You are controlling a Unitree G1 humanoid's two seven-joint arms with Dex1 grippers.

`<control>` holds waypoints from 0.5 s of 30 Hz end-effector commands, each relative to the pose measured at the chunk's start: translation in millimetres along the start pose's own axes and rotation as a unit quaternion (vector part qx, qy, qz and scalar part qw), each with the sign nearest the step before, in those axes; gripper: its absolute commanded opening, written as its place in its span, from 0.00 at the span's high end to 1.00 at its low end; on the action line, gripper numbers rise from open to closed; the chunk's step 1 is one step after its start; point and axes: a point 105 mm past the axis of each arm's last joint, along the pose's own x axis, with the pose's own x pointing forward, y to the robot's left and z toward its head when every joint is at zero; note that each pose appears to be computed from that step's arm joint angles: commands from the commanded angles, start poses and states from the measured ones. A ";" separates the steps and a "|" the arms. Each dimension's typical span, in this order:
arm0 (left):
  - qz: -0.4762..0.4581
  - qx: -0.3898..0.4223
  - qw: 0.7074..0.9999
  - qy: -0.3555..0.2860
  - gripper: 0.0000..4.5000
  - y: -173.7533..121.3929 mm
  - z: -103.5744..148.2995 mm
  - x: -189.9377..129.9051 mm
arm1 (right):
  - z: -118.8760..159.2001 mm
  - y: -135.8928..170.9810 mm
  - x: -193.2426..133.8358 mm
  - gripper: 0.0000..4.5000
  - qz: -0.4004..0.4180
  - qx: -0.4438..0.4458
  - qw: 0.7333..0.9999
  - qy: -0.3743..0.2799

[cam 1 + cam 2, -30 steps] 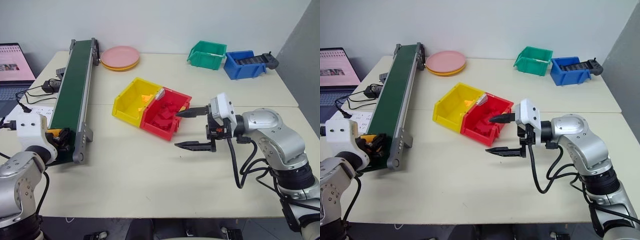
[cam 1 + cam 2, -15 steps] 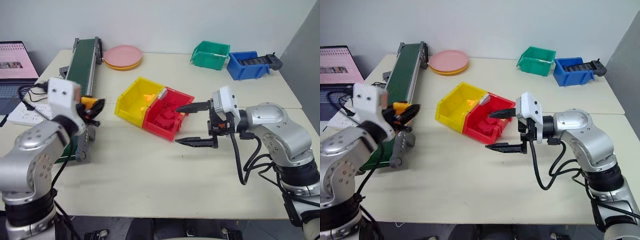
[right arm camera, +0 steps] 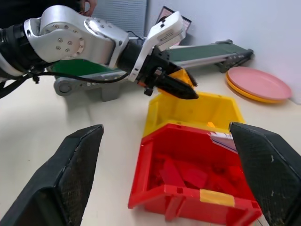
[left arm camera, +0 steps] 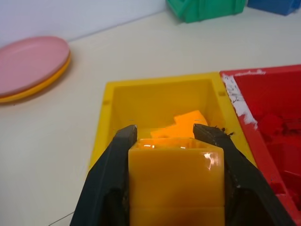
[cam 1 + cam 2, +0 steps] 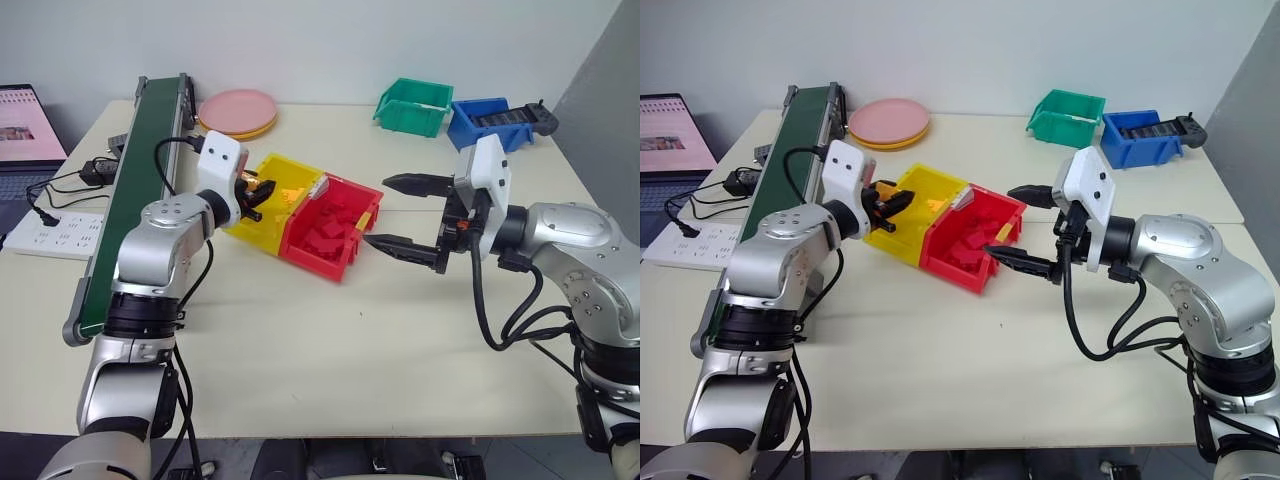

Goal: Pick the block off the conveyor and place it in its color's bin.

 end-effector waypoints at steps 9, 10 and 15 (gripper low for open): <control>-0.011 0.019 0.998 -0.057 0.18 0.7 28.7 -3.1 | 9.0 2.6 -7.1 0.00 -0.014 -0.032 0.999 -0.011; -0.012 0.018 0.998 -0.057 0.13 0.2 28.9 -3.4 | 8.8 2.5 -7.2 0.00 -0.014 -0.032 0.999 -0.011; -0.013 0.022 0.997 -0.068 0.00 -4.2 31.0 -16.3 | 5.7 2.1 -6.6 0.00 -0.010 -0.033 0.999 -0.010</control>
